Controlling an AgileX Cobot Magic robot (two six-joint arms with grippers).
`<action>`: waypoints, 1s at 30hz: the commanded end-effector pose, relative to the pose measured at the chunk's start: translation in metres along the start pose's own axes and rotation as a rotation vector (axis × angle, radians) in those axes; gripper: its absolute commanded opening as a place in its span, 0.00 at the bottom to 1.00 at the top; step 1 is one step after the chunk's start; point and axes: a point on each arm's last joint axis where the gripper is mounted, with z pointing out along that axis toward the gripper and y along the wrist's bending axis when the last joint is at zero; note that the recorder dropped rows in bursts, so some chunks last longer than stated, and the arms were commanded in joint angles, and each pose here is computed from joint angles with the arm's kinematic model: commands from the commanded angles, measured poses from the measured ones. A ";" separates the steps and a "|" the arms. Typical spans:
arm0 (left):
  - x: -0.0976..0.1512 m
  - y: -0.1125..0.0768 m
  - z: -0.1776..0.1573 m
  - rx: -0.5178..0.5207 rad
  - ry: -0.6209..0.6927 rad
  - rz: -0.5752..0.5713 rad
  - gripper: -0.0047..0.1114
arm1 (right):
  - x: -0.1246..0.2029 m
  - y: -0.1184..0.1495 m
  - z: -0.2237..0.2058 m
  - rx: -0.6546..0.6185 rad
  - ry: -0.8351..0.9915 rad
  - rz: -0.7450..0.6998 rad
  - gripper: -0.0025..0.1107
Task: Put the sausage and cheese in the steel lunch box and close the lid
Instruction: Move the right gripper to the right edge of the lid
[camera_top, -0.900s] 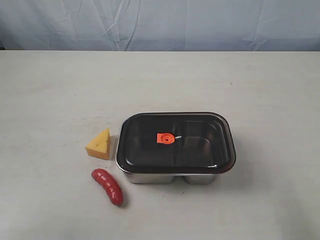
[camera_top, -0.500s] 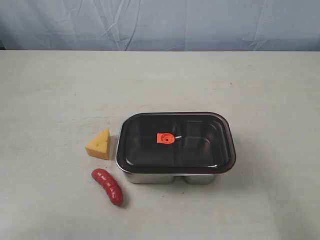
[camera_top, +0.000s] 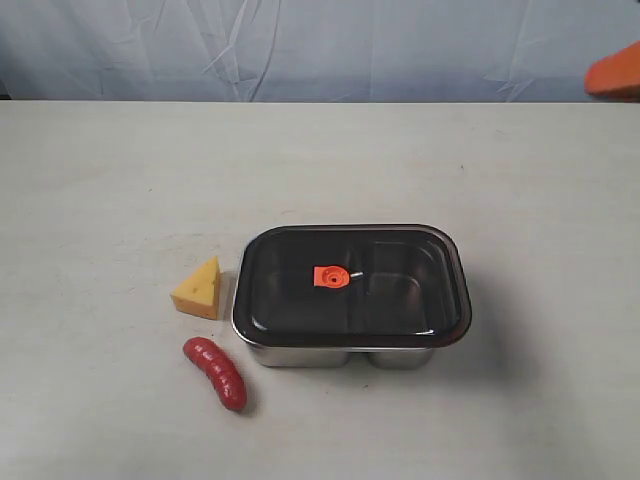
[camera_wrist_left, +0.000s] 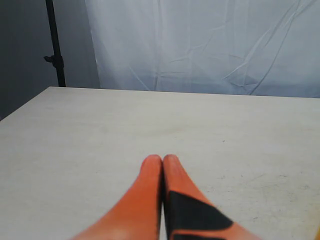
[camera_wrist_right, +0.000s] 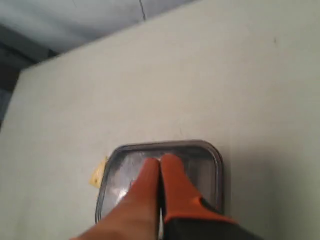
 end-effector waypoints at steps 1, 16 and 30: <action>0.001 0.000 0.000 0.004 -0.005 0.000 0.04 | -0.008 -0.034 0.052 -0.010 0.266 -0.022 0.08; 0.001 0.000 0.000 0.004 -0.005 0.000 0.04 | 0.044 -0.090 0.140 -0.280 0.503 0.066 0.51; 0.001 0.000 0.000 0.004 -0.005 0.000 0.04 | 0.072 -0.118 0.169 -0.264 0.577 0.186 0.51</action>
